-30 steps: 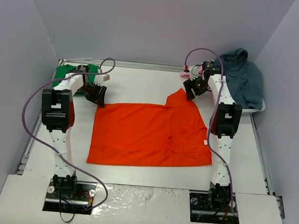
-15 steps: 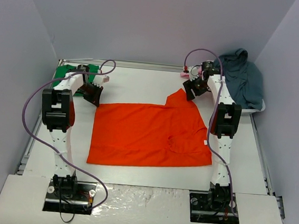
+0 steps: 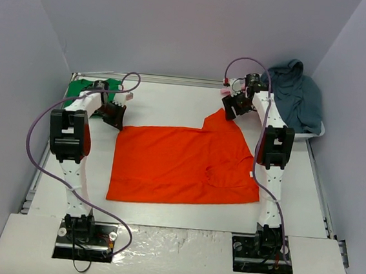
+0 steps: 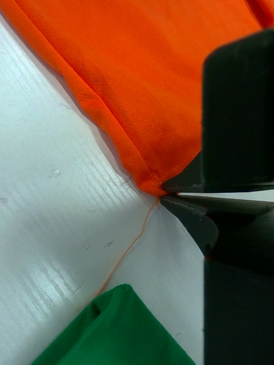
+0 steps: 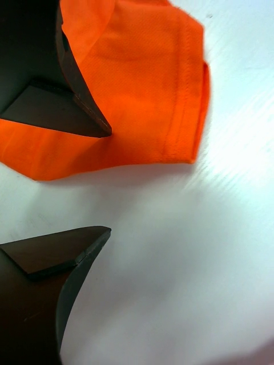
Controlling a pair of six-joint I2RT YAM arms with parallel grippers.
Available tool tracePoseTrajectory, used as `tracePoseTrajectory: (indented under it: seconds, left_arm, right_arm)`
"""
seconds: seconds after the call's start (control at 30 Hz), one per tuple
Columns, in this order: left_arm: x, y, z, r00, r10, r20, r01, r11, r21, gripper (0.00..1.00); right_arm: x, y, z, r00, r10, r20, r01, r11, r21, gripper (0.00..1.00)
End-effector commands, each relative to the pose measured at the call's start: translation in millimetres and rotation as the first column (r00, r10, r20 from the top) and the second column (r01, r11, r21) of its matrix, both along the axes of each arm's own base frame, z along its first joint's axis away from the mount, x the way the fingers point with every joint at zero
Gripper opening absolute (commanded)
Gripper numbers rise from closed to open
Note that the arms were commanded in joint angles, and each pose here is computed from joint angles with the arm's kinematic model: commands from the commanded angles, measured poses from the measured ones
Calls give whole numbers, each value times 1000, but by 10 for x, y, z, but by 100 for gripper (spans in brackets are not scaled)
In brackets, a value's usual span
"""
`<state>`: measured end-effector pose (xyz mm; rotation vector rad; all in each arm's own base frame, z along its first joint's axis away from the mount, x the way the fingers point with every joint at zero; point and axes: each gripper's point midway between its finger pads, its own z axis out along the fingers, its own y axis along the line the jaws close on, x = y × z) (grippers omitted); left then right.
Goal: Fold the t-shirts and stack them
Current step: Grap the side of the flattened tshirt furthest away from the robot with both arms
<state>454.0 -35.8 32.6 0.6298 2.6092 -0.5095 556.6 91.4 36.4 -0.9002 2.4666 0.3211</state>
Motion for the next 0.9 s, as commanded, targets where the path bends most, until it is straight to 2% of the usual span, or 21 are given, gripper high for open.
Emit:
tracePoseTrajectory:
  seconds: [0.0, 0.2, 0.43, 0.53, 0.57, 0.7, 0.87]
  left_arm:
    - [86, 21, 187, 997, 36, 66, -38, 999, 21, 2]
    - [38, -19, 188, 998, 25, 57, -27, 999, 32, 2]
    - [25, 10, 191, 999, 15, 51, -17, 999, 50, 2]
    - [23, -12, 165, 999, 10, 45, -12, 999, 46, 2]
    - [17, -15, 148, 999, 10, 40, -12, 999, 44, 2]
    - [13, -22, 108, 999, 8, 34, -10, 999, 44, 2]
    - [68, -24, 194, 998, 18, 57, -20, 999, 37, 2]
  right_arm:
    - [191, 146, 159, 998, -33, 57, 27, 995, 101, 60]
    - [314, 357, 146, 998, -28, 59, 14, 975, 221, 62]
    - [240, 392, -122, 1000, -11, 5, 9, 973, 231, 57]
    - [243, 368, -174, 1000, -16, 1, 15, 975, 222, 40]
    - [261, 362, -176, 1000, -18, 7, 16, 976, 219, 26]
    - [298, 346, -126, 999, -29, 27, 23, 978, 208, 2]
    - [339, 338, 53, 997, -36, 65, 22, 979, 201, 0]
